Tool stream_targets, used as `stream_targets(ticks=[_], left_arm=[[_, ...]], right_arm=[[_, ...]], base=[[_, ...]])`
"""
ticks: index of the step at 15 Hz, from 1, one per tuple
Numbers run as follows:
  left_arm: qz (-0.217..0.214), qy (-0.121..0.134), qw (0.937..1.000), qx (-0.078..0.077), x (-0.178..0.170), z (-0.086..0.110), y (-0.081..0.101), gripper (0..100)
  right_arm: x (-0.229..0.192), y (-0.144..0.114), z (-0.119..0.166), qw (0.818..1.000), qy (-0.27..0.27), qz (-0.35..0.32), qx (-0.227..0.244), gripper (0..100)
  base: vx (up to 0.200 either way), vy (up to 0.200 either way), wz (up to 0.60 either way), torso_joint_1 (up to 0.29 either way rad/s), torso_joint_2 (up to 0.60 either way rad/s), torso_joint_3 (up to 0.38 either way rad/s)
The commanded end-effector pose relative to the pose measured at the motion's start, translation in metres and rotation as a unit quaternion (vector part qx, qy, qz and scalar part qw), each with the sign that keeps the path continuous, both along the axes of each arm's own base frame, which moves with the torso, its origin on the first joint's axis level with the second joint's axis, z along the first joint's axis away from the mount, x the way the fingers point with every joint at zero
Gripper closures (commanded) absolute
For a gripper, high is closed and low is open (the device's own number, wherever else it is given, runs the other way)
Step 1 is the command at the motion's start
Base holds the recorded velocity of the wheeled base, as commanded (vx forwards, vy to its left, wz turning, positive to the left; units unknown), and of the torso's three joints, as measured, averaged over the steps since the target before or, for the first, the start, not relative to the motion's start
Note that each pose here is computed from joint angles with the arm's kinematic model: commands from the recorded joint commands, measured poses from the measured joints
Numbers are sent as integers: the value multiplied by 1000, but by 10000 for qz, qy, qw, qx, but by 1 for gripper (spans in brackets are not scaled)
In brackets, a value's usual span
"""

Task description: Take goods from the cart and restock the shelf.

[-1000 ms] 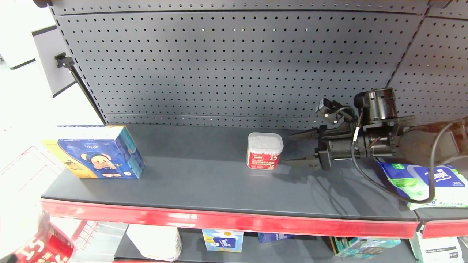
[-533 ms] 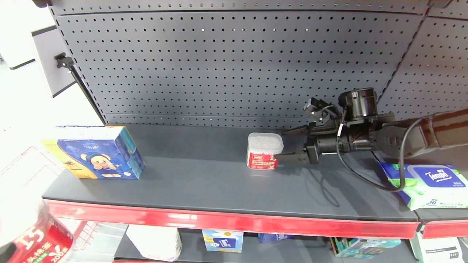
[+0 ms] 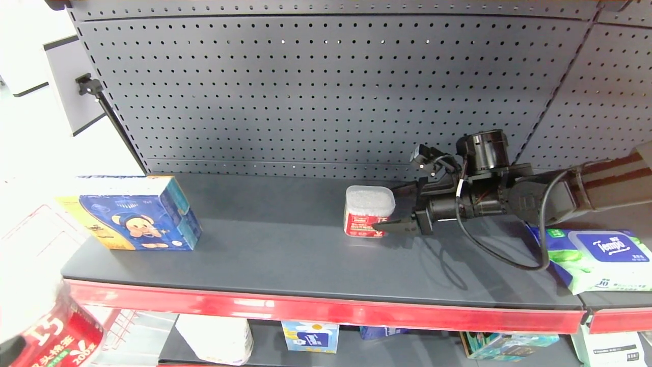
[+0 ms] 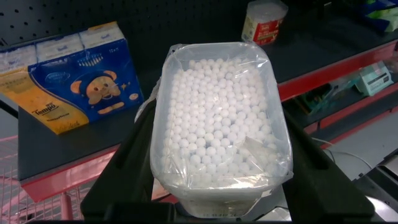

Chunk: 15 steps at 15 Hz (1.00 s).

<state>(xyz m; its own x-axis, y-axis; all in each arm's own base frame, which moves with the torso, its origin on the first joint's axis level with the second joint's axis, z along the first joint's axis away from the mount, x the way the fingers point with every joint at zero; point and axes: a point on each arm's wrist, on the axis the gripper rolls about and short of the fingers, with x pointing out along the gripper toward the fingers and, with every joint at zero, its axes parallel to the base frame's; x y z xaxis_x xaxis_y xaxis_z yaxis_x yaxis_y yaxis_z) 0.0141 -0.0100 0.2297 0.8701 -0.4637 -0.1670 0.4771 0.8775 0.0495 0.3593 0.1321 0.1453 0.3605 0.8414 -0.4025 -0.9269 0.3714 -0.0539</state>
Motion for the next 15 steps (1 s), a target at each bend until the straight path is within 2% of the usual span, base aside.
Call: stream_targets(ticks=[1, 12, 13, 15], left_arm=[[1, 12, 10000, 2, 1, 0, 0, 100], [1, -4, 10000, 0, 0, 0, 0, 100], [1, -4, 10000, 0, 0, 0, 0, 100], [1, -4, 10000, 0, 0, 0, 0, 100]], right_arm=[[1, 4, -2, 10000, 15, 44, 0, 0], [11, 14, -4, 10000, -32, 49, -5, 0], [11, 14, -4, 10000, -44, 59, -1, 100], [10, 14, -3, 10000, -56, 68, -12, 100]], base=[[0, 0, 0, 0, 0, 0], [0, 0, 0, 0, 0, 0], [0, 0, 0, 0, 0, 0], [0, 0, 0, 0, 0, 0]])
